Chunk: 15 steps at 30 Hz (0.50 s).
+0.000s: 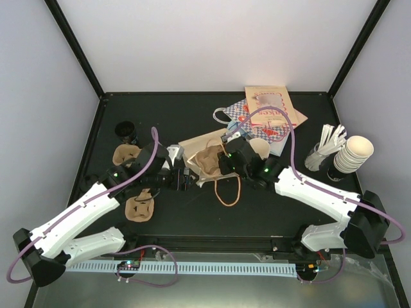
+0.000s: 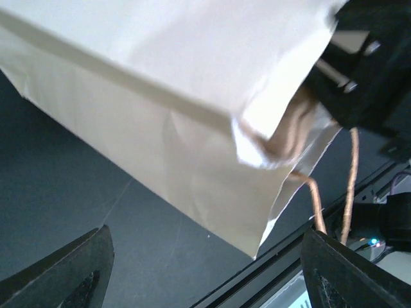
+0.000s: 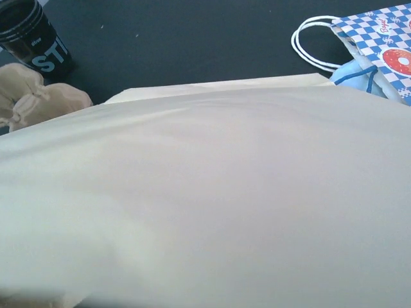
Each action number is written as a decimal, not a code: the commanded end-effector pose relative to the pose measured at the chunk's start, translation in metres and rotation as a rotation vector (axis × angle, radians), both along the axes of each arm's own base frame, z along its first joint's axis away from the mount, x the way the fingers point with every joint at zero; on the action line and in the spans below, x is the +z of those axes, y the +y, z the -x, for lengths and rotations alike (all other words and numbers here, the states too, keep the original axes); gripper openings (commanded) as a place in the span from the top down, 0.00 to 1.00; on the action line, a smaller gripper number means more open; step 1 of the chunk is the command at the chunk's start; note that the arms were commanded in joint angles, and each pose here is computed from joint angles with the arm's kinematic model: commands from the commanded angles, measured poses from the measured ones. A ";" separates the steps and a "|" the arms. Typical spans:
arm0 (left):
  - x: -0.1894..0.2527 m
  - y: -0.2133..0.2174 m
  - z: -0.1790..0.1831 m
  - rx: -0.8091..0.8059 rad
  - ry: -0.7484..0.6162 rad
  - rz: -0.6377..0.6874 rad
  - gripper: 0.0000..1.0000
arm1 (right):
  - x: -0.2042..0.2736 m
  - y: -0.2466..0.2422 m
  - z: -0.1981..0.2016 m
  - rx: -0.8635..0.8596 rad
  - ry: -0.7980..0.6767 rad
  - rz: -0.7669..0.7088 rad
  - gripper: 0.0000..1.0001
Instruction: Pack the takeout coffee
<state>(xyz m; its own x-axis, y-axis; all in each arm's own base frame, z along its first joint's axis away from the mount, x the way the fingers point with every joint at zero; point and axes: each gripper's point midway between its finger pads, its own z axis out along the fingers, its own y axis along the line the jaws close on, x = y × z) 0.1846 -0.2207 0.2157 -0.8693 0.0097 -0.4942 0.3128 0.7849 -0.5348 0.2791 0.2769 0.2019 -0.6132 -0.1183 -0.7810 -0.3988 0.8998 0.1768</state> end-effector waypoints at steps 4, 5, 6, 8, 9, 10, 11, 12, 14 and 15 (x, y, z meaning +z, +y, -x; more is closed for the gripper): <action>0.034 0.003 -0.010 0.013 -0.092 -0.005 0.17 | 0.007 0.002 -0.009 -0.003 -0.074 -0.013 0.67; 0.030 0.001 -0.009 0.016 -0.075 0.003 0.18 | 0.008 0.002 -0.010 -0.002 -0.084 -0.017 0.67; 0.026 -0.001 -0.008 0.021 -0.055 0.015 0.18 | 0.008 0.002 -0.010 -0.001 -0.088 -0.017 0.67; 0.019 -0.007 -0.006 0.012 -0.024 0.046 0.19 | 0.010 0.003 -0.011 -0.001 -0.097 -0.021 0.67; 0.018 -0.010 -0.005 0.004 -0.014 0.059 0.19 | 0.009 0.003 -0.011 0.002 -0.097 -0.020 0.67; 0.017 -0.012 -0.005 0.001 -0.007 0.061 0.20 | 0.009 0.004 -0.011 0.003 -0.096 -0.021 0.67; 0.018 -0.013 -0.007 0.002 -0.009 0.060 0.20 | 0.009 0.004 -0.011 0.007 -0.097 -0.021 0.67; 0.021 -0.013 -0.009 0.002 -0.022 0.053 0.20 | 0.008 0.004 -0.011 0.009 -0.097 -0.020 0.67; 0.035 -0.009 -0.015 0.014 -0.067 0.029 0.20 | 0.006 0.004 -0.010 0.011 -0.095 -0.017 0.67; 0.046 -0.007 -0.018 0.013 -0.106 0.022 0.20 | 0.005 0.004 -0.010 0.011 -0.096 -0.015 0.67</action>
<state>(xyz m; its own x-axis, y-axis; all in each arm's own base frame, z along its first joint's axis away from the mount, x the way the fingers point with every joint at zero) 0.1923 -0.2262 0.2243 -0.8660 0.0003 -0.5001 0.3094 0.7859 -0.5353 0.2839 0.2809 0.2009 -0.5678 -0.1298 -0.8129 -0.4270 0.8907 0.1560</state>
